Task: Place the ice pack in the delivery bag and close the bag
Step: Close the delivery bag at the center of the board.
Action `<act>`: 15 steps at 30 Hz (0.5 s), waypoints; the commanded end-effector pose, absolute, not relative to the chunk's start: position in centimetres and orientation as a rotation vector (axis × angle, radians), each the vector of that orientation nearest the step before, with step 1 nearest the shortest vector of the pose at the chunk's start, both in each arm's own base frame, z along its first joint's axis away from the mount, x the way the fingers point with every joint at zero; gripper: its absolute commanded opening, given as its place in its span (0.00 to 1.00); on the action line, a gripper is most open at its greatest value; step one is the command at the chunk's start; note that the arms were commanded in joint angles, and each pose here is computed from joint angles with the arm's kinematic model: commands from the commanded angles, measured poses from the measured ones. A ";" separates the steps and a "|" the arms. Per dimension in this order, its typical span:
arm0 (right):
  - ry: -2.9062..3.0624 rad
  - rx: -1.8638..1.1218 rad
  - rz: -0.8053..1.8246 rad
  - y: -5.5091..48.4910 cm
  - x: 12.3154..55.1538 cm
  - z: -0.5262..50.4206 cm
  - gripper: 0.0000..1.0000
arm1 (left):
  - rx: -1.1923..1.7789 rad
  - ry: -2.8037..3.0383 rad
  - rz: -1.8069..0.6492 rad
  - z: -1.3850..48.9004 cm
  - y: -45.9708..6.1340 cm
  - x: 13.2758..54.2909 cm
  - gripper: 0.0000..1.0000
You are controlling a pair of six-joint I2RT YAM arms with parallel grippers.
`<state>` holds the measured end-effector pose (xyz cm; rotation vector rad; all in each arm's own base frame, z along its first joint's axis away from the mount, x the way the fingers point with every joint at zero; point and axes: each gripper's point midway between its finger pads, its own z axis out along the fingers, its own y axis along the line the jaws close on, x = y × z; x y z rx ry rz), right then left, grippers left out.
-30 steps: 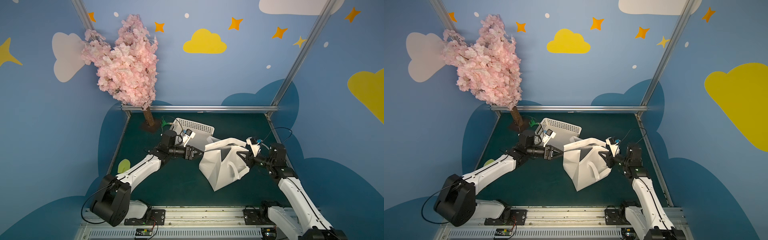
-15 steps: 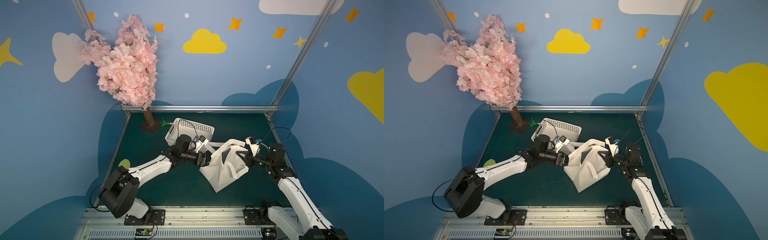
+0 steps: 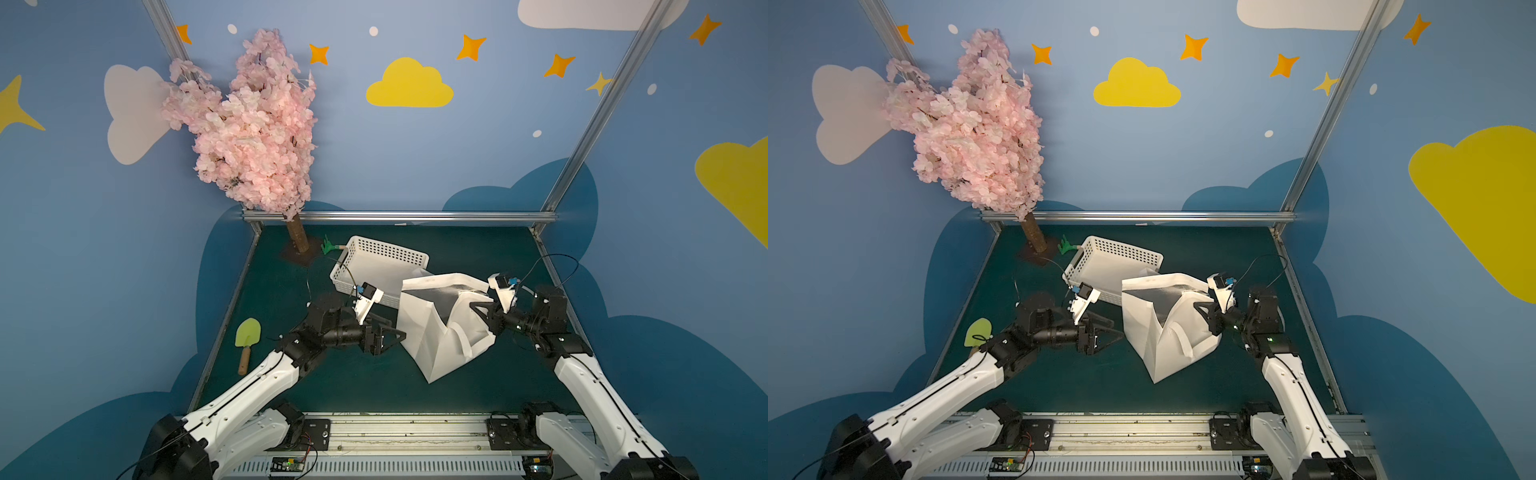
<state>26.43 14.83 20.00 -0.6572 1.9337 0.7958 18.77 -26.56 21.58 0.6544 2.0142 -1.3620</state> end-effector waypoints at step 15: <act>1.924 -0.678 0.794 15.5 26.3 20.2 0.14 | 0.768 1.783 -1.030 23.7 -27.4 25.1 1.00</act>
